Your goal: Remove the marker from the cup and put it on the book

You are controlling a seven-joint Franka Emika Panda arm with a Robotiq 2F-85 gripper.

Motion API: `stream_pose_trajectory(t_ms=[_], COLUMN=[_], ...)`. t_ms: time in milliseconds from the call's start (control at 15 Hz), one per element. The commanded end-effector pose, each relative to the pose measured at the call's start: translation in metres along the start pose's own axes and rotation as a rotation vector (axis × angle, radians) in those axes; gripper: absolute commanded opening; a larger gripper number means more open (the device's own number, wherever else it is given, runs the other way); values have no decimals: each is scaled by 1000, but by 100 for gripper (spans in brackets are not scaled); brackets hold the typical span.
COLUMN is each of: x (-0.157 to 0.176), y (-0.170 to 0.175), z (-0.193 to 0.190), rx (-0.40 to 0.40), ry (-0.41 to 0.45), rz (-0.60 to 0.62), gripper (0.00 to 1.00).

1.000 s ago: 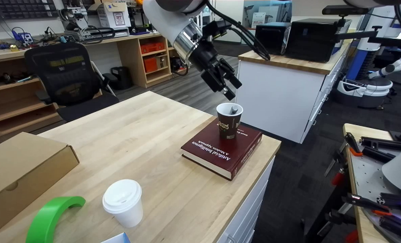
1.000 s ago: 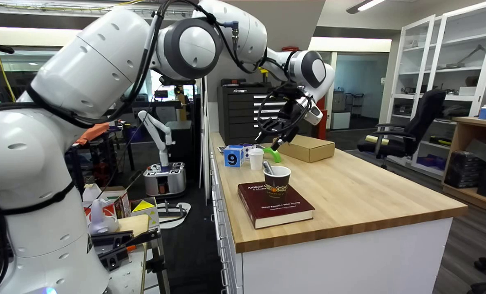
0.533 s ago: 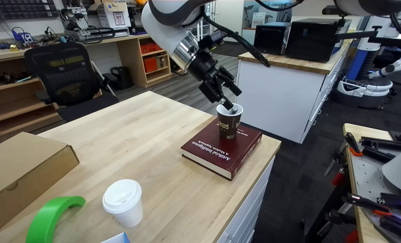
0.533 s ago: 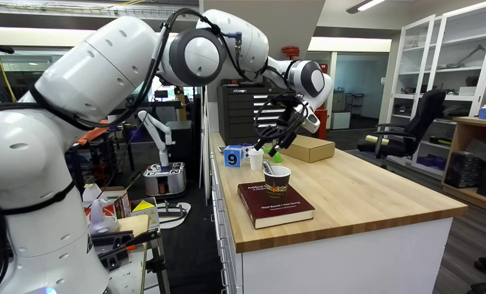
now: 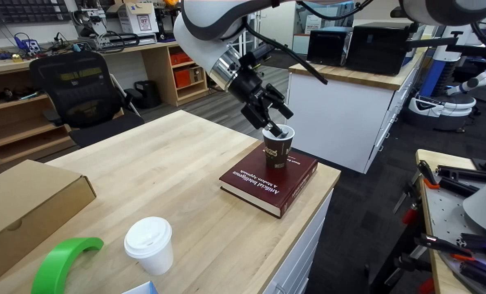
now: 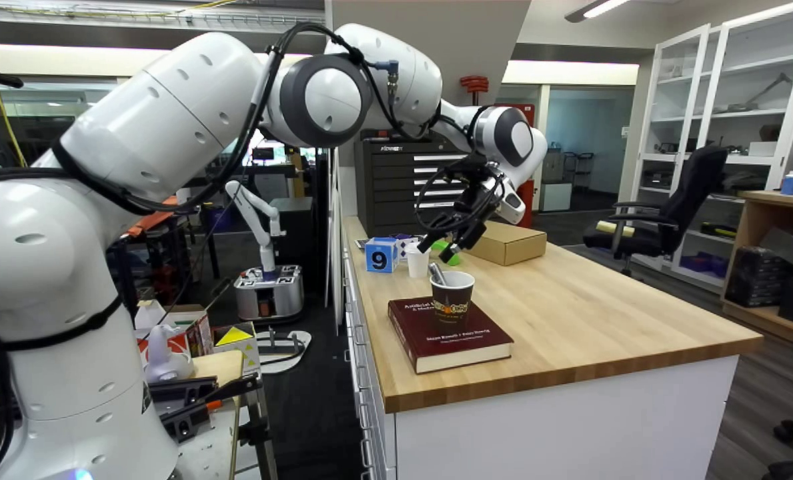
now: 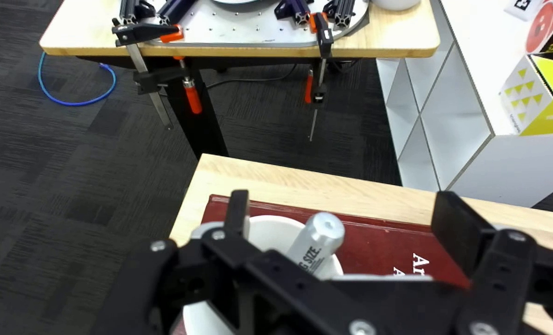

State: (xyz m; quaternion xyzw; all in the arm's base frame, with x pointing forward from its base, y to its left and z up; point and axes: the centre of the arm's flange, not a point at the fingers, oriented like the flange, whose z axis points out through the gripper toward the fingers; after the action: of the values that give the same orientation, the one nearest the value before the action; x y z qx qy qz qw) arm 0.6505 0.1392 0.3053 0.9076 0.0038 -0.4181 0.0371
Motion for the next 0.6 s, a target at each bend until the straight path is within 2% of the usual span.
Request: stream_pose_trajectory(t_ms=[0, 533], x=[7, 24], y=[11, 22], z=[-5, 6], rx=[42, 104], ry=[-4, -42], rz=[43, 37], gripper=[100, 100])
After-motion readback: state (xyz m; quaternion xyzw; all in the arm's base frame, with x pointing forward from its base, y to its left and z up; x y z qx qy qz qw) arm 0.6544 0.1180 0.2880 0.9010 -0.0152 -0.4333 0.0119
